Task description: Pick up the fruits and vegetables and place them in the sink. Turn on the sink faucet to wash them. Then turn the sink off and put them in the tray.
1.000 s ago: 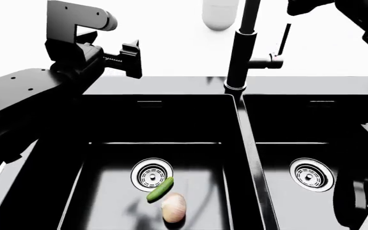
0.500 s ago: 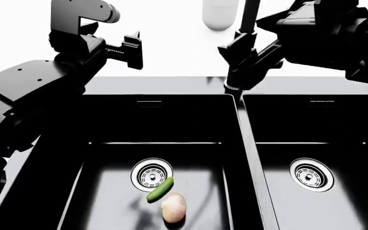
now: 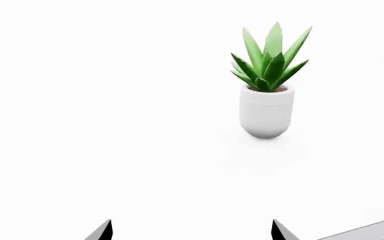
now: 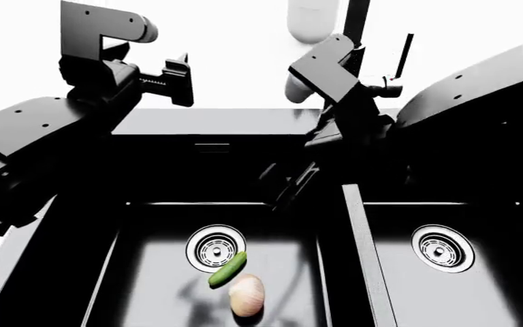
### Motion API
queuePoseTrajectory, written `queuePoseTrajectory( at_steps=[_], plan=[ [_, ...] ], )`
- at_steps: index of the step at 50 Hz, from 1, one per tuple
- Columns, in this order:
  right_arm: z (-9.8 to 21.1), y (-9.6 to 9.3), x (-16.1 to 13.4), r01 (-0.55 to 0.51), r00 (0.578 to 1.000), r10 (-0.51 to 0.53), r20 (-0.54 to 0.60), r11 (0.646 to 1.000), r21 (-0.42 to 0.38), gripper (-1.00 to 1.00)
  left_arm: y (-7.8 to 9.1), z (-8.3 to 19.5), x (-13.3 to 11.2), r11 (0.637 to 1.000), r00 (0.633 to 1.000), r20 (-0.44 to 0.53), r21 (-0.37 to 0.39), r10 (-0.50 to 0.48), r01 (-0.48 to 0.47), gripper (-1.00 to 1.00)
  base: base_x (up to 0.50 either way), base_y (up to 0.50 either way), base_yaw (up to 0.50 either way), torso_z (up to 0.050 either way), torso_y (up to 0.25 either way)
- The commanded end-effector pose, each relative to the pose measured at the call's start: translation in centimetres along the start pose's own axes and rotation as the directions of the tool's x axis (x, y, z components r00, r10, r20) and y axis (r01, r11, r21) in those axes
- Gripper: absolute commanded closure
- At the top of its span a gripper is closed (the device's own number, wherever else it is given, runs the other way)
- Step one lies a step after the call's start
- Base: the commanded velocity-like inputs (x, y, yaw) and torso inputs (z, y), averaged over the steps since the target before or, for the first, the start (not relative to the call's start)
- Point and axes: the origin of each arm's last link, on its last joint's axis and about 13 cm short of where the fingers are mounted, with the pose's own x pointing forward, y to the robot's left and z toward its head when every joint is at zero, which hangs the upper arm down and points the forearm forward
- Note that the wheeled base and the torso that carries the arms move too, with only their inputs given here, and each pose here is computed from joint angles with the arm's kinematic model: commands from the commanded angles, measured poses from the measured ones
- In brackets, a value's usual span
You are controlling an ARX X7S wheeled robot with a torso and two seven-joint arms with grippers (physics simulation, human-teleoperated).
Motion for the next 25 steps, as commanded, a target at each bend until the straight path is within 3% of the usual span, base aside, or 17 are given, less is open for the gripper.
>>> queuePoseTrajectory(
  at_steps=[1,13,25],
  plan=[
    [-1.4,-0.8,3.7,-0.066,0.993,0.081,-0.090,0.985,0.159,-1.00,0.2,-0.9,1.2,1.000,1.000,-0.013,-0.008,-0.014,0.014,-1.00,0.00,0.00,0.00,0.000,0.000],
    [-3.5,0.2,6.5,-0.128,0.970,0.163,-0.179,0.973,0.192,-1.00,-0.4,-1.5,1.4,0.999,0.999,-0.019,-0.010,-0.046,0.046,-1.00,0.00,0.00,0.00,0.000,0.000],
    [-4.3,0.2,8.0,-0.133,0.956,0.170,-0.239,0.978,0.163,-1.00,-0.4,-2.1,0.9,0.999,0.999,-0.015,-0.030,-0.033,0.032,-1.00,0.00,0.00,0.00,0.000,0.000]
  ],
)
